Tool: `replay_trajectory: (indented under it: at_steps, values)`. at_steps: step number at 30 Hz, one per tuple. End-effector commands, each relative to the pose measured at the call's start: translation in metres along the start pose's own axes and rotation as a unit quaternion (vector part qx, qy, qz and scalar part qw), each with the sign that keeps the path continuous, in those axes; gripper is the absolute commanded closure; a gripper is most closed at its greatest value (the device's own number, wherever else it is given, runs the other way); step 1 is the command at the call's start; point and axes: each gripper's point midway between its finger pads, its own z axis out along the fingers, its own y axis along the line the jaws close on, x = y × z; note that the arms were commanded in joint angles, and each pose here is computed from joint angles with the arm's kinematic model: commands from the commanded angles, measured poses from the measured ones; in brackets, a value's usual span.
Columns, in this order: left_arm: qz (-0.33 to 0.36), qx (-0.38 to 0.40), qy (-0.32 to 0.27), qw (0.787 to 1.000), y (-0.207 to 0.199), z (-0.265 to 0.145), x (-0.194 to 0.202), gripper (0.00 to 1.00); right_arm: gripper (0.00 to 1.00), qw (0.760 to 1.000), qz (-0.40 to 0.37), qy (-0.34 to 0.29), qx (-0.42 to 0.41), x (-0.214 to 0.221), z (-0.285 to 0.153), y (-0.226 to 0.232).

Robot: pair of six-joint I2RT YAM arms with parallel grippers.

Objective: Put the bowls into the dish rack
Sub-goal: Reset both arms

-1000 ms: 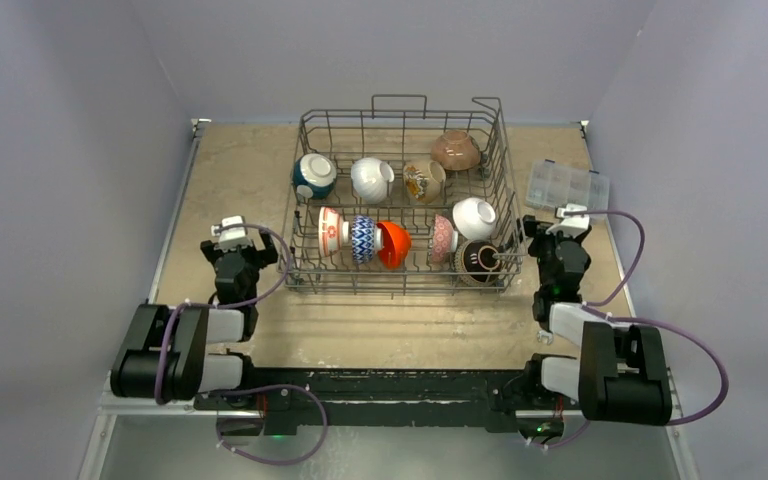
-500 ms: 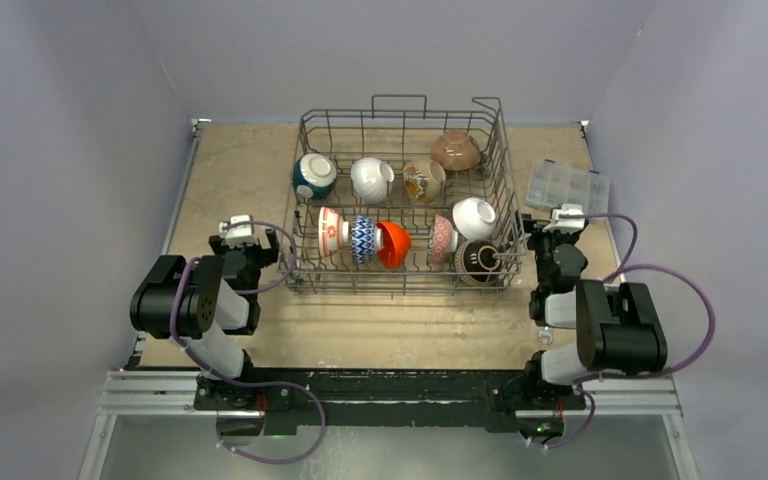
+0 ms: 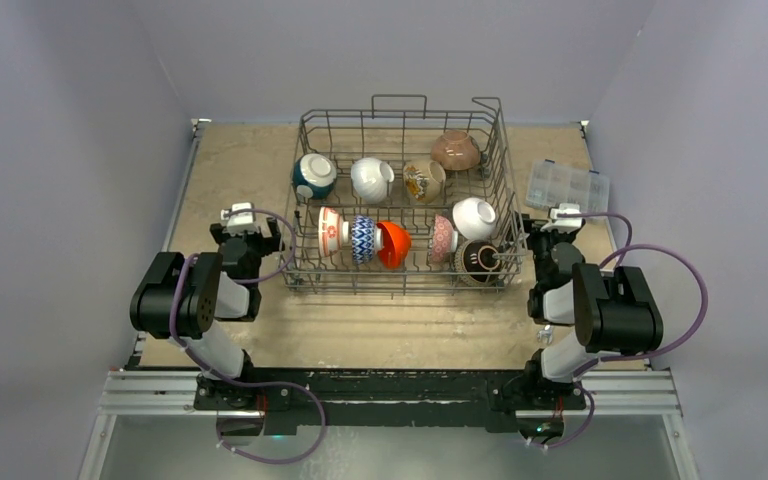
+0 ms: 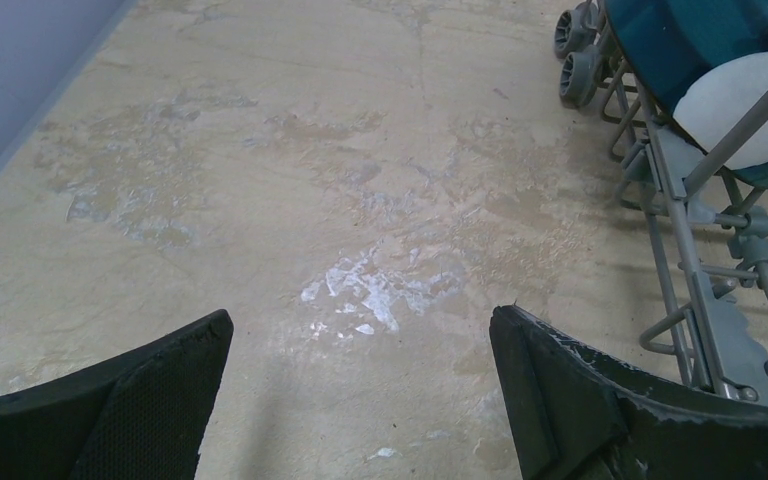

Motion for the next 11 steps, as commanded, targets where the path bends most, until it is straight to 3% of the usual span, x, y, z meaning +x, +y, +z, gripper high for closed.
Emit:
replay_trajectory:
  at_steps: [1, 11]
  values:
    - [0.004, 0.005, -0.019, 1.000, -0.002, 0.005, -0.013, 0.01, 0.01, 0.998, -0.013, -0.057, -0.030, -0.032, 0.008, 0.015]
    - [0.035, 0.042, -0.005, 0.999, -0.019, 0.009, -0.009, 0.01, 0.01, 0.998, -0.013, -0.056, -0.030, -0.031, 0.007, 0.015]
